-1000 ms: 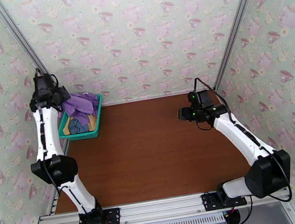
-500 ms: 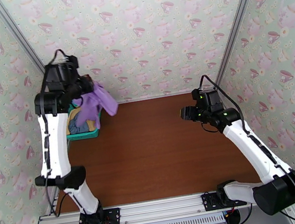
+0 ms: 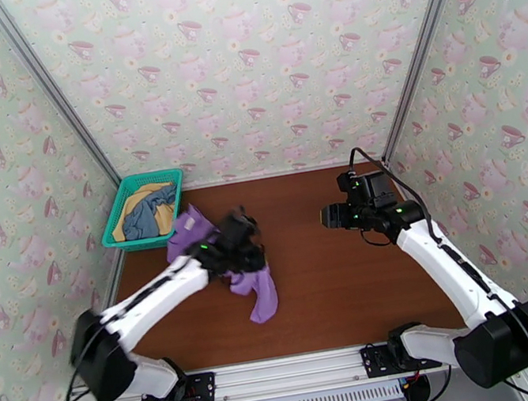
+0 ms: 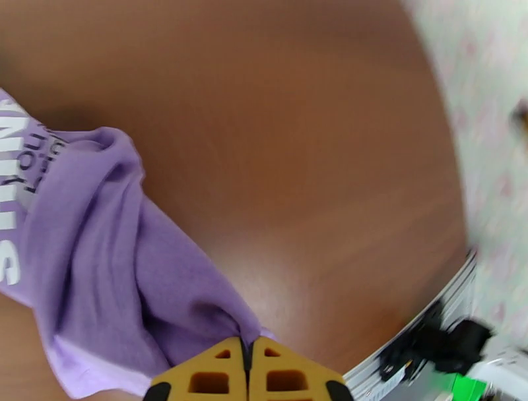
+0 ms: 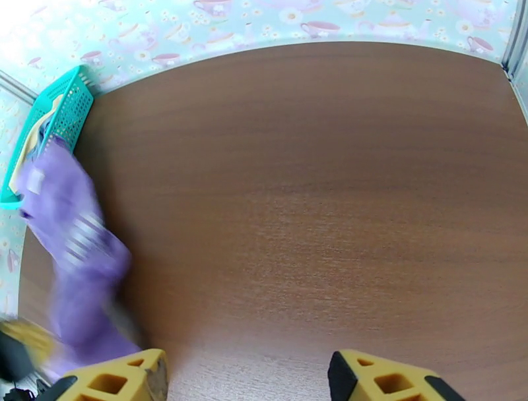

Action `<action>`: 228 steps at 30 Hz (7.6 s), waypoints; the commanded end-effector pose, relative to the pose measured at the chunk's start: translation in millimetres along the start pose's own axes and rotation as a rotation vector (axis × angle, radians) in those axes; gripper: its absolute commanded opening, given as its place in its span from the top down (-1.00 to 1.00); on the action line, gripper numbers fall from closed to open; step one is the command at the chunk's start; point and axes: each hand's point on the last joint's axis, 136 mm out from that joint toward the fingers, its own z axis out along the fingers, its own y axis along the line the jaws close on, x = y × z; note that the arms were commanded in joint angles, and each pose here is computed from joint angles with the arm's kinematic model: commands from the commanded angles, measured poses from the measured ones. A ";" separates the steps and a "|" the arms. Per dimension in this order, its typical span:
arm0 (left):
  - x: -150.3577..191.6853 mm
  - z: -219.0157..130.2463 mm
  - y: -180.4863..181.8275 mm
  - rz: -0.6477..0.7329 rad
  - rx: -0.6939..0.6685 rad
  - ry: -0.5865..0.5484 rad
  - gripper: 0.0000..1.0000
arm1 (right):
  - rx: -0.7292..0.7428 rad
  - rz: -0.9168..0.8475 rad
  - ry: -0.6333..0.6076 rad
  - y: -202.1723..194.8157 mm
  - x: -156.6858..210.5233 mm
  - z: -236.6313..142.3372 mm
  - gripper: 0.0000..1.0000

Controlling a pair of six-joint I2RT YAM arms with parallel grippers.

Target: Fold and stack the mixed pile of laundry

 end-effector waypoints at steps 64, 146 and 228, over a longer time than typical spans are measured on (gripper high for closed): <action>-64.3 -2.2 277.9 -0.548 -0.239 -0.298 0.18 | -0.153 -0.111 0.213 102.0 33.5 65.2 -0.47; -54.8 51.6 162.8 -0.402 -0.187 -0.140 0.09 | 0.031 -0.057 0.204 43.7 39.6 40.3 -0.55; -171.7 -19.8 154.6 -0.165 -0.376 -0.225 -0.52 | -0.017 -0.189 0.354 28.1 -42.7 220.7 -0.51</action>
